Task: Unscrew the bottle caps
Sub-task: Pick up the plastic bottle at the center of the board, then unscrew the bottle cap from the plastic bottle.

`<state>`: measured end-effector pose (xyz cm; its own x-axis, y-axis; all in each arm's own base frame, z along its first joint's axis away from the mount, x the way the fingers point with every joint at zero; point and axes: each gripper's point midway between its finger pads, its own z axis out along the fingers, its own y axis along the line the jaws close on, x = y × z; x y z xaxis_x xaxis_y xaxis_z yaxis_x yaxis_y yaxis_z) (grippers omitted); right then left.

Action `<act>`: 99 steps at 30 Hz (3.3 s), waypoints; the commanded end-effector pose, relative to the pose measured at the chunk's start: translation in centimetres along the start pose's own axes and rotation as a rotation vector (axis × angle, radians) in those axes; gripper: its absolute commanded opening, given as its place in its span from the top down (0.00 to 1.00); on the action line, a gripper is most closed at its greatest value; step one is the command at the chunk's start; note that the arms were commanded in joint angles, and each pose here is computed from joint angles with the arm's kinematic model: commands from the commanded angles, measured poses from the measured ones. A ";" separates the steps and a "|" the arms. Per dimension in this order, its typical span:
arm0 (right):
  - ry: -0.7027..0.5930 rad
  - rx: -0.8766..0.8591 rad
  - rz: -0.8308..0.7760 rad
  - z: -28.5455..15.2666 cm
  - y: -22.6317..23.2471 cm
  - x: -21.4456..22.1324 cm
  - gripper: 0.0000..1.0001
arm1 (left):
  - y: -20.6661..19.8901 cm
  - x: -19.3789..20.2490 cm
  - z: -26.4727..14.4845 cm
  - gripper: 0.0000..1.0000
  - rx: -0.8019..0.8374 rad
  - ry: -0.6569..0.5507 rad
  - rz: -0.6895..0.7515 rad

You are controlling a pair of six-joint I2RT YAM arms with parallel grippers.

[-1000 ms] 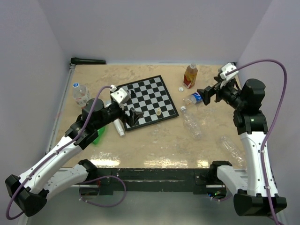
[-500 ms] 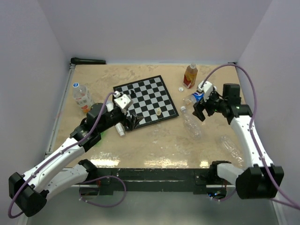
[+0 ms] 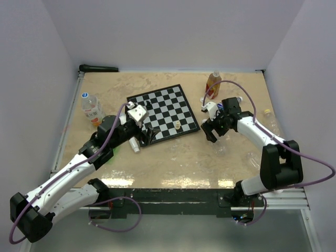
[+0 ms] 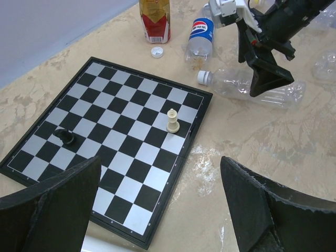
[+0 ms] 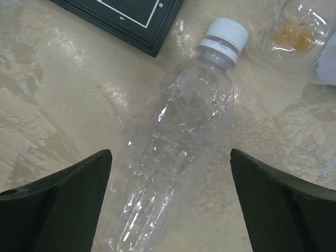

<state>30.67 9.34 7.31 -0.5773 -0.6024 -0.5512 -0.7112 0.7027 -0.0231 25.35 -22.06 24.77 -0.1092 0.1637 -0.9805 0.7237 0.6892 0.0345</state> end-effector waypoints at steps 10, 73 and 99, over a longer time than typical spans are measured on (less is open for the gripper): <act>0.145 0.055 0.023 2.8 -1.4 2.8 0.07 | 0.2 -1.1 0.0 0.00 -0.008 -0.048 0.032; -0.250 -0.380 -0.318 -7.5 7.7 -6.4 0.85 | -5.9 -4.8 -0.4 0.00 0.291 -0.234 -0.532; -0.459 -0.629 -0.324 -7.4 11.9 -8.7 0.83 | -9.1 -2.7 7.4 0.02 0.307 -0.252 -1.007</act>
<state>24.85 19.31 16.93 -0.2336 -0.4700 -0.8512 -0.9714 0.1511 0.1832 23.77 -33.99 23.46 -0.6716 -0.4764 -0.5675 0.4956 0.2805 -0.8220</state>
